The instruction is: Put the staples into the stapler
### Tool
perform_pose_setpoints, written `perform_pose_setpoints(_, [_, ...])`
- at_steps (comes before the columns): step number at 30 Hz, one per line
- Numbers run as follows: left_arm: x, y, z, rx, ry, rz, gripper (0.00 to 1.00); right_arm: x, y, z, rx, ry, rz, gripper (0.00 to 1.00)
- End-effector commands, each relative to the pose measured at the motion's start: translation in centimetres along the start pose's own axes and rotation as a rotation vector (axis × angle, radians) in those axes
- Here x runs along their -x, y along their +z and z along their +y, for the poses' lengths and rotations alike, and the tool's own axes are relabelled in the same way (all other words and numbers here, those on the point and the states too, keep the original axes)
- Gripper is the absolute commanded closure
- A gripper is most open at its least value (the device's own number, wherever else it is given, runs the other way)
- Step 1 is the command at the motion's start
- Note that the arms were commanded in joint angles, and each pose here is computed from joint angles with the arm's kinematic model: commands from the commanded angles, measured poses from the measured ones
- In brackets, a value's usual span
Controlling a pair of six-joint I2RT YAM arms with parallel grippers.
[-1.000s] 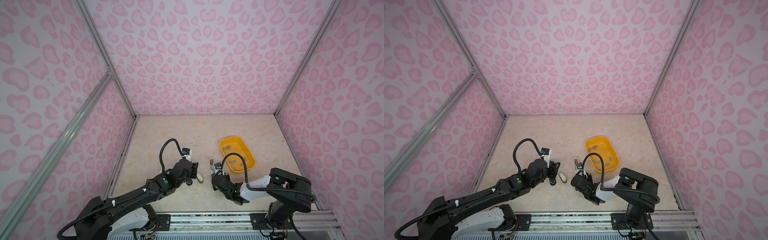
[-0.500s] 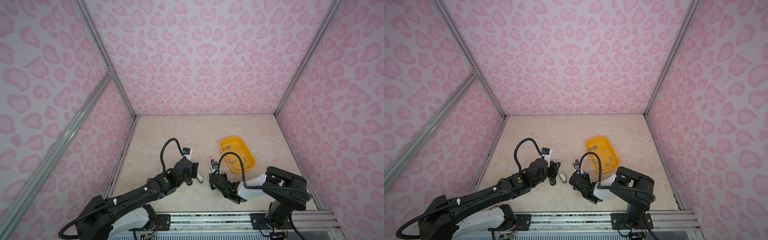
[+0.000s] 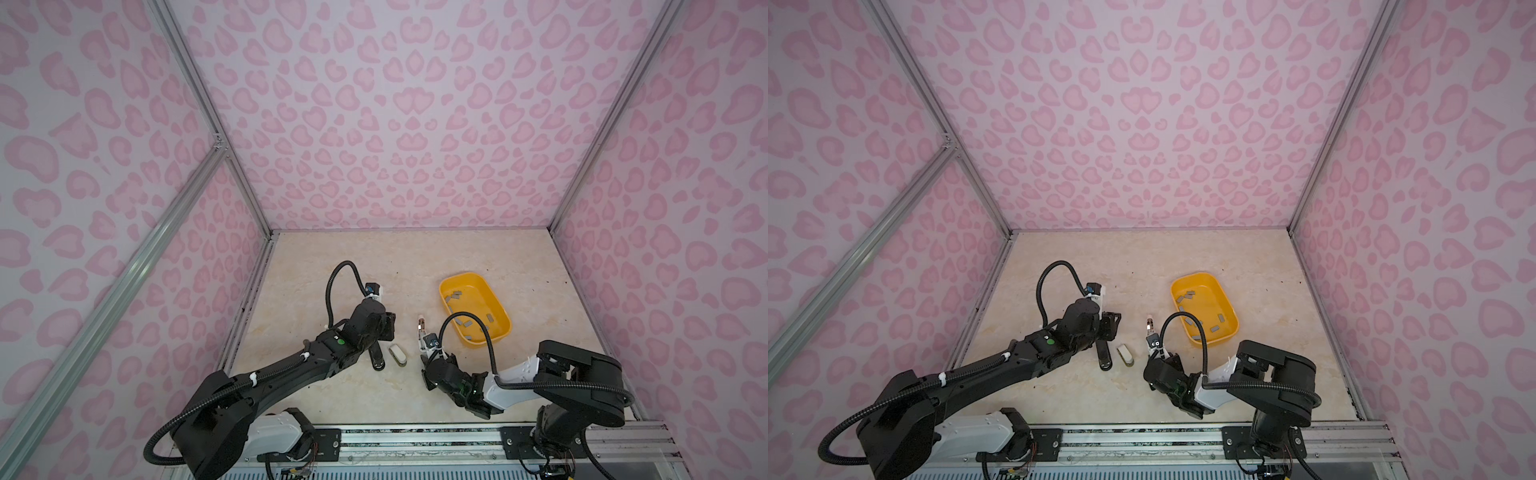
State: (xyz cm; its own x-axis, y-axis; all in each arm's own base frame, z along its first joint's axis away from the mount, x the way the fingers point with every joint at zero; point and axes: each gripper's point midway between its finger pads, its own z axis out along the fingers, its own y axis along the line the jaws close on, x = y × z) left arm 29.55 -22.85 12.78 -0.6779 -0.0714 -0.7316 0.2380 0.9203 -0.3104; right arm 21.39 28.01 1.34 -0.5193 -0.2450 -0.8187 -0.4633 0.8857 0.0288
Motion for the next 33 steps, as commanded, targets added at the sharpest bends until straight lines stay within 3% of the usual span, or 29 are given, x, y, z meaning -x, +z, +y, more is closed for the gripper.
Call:
perform_pose_setpoints(1, [0.8, 0.8, -0.8, -0.020, 0.005, -0.007, 0.58, -2.0, -0.5, 0.4, 0.047, -0.063, 0.056, 0.77])
perform_pose_setpoints(14, [0.1, 5.3, -1.8, 0.002, 0.039, 0.078, 0.61, -2.4, -1.2, -0.1, 0.057, -0.070, 0.031, 0.79])
perform_pose_setpoints(17, [0.2, 5.8, -1.6, 0.012, 0.038, 0.080, 0.61, -1.8, -1.2, -0.9, 0.003, -0.045, 0.019, 0.60])
perform_pose_setpoints(21, [0.8, 5.6, -1.5, 0.014, 0.033, 0.065, 0.61, -0.9, -0.5, -2.1, -0.075, 0.009, 0.022, 0.53])
perform_pose_setpoints(23, [1.1, 5.4, -1.5, 0.012, 0.032, 0.057, 0.61, -0.7, 0.0, -2.7, -0.099, 0.028, 0.028, 0.41])
perform_pose_setpoints(26, [1.4, 5.1, -1.5, 0.011, 0.029, 0.048, 0.61, -0.4, 0.7, -2.5, -0.093, 0.030, 0.038, 0.33])
perform_pose_setpoints(30, [1.4, 4.9, -1.3, 0.011, 0.028, 0.044, 0.61, -0.1, 1.5, -2.0, -0.100, 0.018, 0.053, 0.33])
perform_pose_setpoints(33, [1.5, 4.8, -1.3, 0.010, 0.029, 0.043, 0.61, -0.2, 2.2, -2.3, -0.114, 0.034, 0.068, 0.39])
